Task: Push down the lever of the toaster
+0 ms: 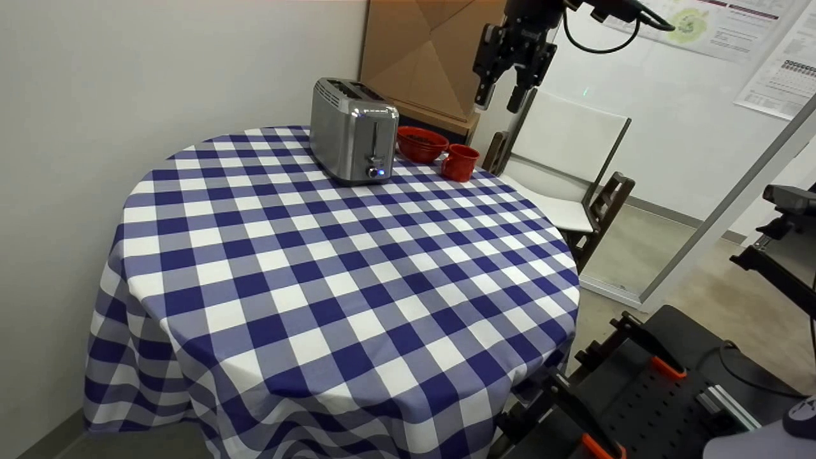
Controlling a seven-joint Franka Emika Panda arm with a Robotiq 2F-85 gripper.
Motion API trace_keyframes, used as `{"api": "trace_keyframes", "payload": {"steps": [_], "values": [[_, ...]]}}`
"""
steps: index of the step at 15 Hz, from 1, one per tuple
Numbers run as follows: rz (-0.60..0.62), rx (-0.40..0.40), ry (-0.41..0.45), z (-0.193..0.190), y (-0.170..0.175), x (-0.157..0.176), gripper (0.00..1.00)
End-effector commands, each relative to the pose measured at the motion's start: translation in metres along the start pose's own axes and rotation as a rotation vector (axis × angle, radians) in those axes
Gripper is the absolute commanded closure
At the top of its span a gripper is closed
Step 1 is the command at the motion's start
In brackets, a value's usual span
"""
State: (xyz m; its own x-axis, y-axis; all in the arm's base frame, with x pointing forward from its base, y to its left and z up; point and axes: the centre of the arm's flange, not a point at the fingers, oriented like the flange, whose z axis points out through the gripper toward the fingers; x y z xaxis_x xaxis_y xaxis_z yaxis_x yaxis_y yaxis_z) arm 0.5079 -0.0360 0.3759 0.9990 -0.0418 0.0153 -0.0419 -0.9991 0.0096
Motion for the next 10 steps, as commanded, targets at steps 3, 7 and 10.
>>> {"api": "trace_keyframes", "payload": {"steps": [3,7,10], "values": [[0.022,-0.001,0.040,-0.023,-0.003,-0.052,0.00],[0.005,0.000,0.027,-0.021,-0.001,-0.045,0.00],[0.005,-0.001,0.031,-0.024,-0.001,-0.053,0.00]]}}
